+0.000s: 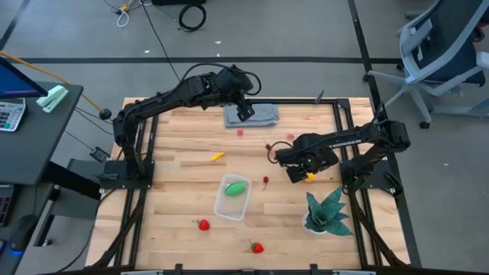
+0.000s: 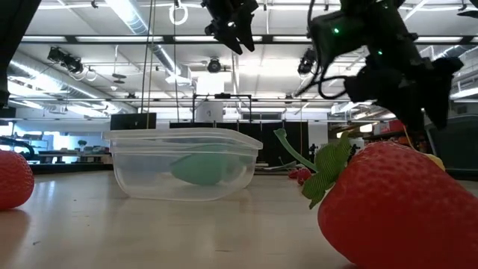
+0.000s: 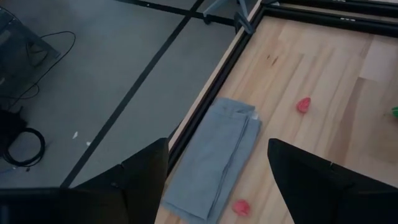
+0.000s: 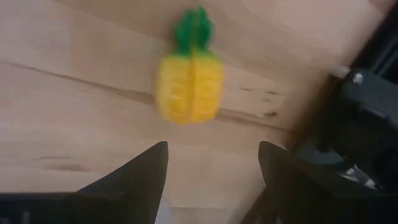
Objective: Pick and placing Produce into tupperware
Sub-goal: Put the pineapple into the transparent bin, then put the top strawberry into the transparent bin
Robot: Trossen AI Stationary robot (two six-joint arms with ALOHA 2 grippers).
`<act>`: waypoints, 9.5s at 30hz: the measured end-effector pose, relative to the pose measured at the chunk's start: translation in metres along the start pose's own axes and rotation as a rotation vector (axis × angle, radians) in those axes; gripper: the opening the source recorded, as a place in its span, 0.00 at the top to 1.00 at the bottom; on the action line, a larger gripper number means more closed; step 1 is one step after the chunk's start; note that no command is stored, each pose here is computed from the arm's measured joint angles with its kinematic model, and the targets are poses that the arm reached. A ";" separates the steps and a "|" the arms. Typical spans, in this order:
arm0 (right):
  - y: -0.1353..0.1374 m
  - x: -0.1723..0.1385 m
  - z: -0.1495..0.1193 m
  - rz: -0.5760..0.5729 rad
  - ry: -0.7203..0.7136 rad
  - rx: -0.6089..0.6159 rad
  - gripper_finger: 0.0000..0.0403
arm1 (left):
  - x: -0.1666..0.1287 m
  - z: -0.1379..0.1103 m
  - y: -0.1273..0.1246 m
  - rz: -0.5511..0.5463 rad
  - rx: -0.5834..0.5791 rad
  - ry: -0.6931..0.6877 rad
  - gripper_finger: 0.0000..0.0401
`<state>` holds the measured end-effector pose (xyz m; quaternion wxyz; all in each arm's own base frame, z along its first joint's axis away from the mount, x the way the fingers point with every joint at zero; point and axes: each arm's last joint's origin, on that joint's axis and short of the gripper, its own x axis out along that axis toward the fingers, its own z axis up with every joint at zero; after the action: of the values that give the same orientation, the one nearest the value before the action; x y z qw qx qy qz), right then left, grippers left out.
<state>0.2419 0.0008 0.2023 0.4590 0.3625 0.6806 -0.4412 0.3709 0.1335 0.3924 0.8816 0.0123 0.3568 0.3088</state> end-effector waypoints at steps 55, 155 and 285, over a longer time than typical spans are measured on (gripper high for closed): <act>-0.003 0.057 0.021 0.113 -0.037 -0.003 0.21 | 0.002 -0.003 0.005 0.010 0.009 0.030 0.30; 0.233 -0.050 0.001 0.668 -0.446 -1.352 0.46 | -0.182 -0.027 0.101 0.088 -0.454 -0.239 0.33; -0.054 -0.248 -0.035 0.614 -1.113 -0.688 0.37 | -0.084 -0.308 -0.249 -0.625 0.383 0.768 0.55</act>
<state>0.2614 -0.0075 0.4575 0.9290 0.0941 0.3138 -0.1724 0.2613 -0.1751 0.1545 0.7193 -0.0479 0.6907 -0.0570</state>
